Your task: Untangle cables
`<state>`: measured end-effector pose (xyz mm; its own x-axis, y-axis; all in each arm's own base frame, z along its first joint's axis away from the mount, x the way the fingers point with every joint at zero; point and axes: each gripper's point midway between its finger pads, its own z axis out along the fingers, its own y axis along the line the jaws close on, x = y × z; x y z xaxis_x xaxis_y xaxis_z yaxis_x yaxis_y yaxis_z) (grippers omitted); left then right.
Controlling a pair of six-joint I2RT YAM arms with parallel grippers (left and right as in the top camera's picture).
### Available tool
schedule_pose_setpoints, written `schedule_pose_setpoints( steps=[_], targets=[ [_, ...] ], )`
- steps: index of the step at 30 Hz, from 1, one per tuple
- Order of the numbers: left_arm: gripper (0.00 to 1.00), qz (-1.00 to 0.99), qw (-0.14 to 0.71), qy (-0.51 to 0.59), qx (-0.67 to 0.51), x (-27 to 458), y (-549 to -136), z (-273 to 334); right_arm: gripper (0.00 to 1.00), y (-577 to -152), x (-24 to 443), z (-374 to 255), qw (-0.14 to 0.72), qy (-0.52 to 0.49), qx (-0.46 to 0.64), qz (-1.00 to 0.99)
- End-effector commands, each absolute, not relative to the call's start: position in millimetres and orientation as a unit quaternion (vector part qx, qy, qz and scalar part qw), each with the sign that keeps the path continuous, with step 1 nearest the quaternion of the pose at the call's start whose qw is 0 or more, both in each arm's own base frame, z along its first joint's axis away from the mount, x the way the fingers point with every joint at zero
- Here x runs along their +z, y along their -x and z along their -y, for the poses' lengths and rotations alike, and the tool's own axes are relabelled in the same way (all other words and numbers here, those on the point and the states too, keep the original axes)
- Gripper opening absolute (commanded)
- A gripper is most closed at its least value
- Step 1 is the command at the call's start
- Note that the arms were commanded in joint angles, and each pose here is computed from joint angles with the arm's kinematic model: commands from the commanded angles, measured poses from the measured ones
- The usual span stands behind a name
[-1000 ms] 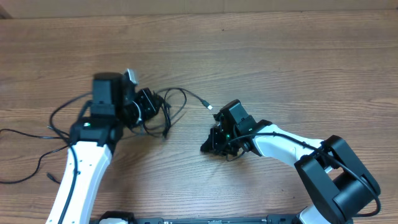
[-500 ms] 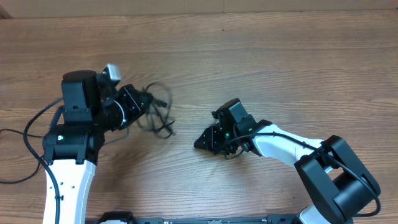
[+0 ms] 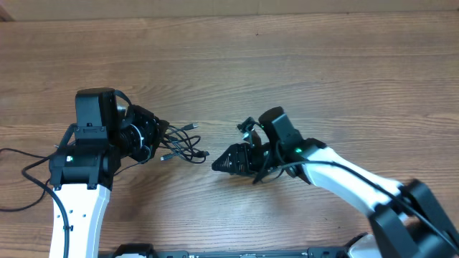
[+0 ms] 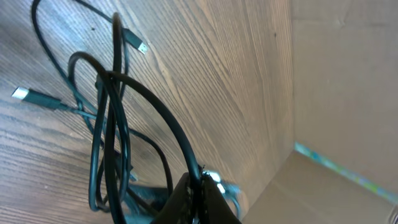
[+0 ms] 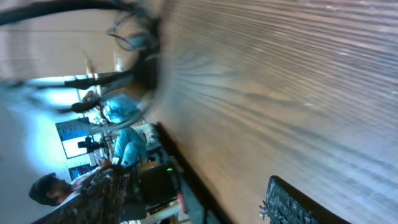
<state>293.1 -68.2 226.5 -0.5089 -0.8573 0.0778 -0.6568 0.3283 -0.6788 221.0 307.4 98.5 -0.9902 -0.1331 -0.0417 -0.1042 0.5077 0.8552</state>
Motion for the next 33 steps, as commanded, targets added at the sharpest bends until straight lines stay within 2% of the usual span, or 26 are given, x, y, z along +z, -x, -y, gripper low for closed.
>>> schedule_pose_setpoints(
  steps=[1, 3, 5, 7, 10, 12, 13, 20, 33],
  targets=[
    [0.05, -0.782, 0.146, 0.502, -0.339, 230, -294, 66, 0.72, -226, 131, -296, -0.022, -0.021, -0.482, 0.876],
    [0.04, -0.781, 0.143, 0.504, -0.34, 230, -294, 67, 0.73, -229, 136, -287, -0.023, 0.041, -0.464, 0.884],
    [0.04, -0.787, 0.144, 0.495, -0.339, 230, -293, 70, 0.8, -233, 146, -284, -0.022, 0.091, -0.467, 0.879],
    [0.04, -0.804, 0.149, 0.467, -0.337, 230, -292, 77, 0.81, -240, 156, -288, -0.018, 0.13, -0.484, 0.865],
    [0.04, -0.827, 0.156, 0.424, -0.335, 231, -289, 86, 0.73, -252, 161, -290, -0.028, 0.164, -0.493, 0.854],
    [0.04, -0.84, 0.16, 0.396, -0.334, 231, -287, 93, 0.61, -256, 160, -288, -0.006, 0.229, -0.489, 0.842],
    [0.04, -0.843, 0.16, 0.389, -0.334, 231, -287, 96, 0.59, -256, 160, -288, 0.005, 0.249, -0.489, 0.836],
    [0.05, -0.865, 0.174, 0.324, -0.341, 236, -285, 116, 0.58, -246, 168, -305, 0.062, 0.314, -0.501, 0.804],
    [0.04, -0.876, 0.164, 0.29, -0.35, 237, -277, 137, 0.52, -250, 175, -312, 0.079, 0.367, -0.509, 0.774]
  ],
)
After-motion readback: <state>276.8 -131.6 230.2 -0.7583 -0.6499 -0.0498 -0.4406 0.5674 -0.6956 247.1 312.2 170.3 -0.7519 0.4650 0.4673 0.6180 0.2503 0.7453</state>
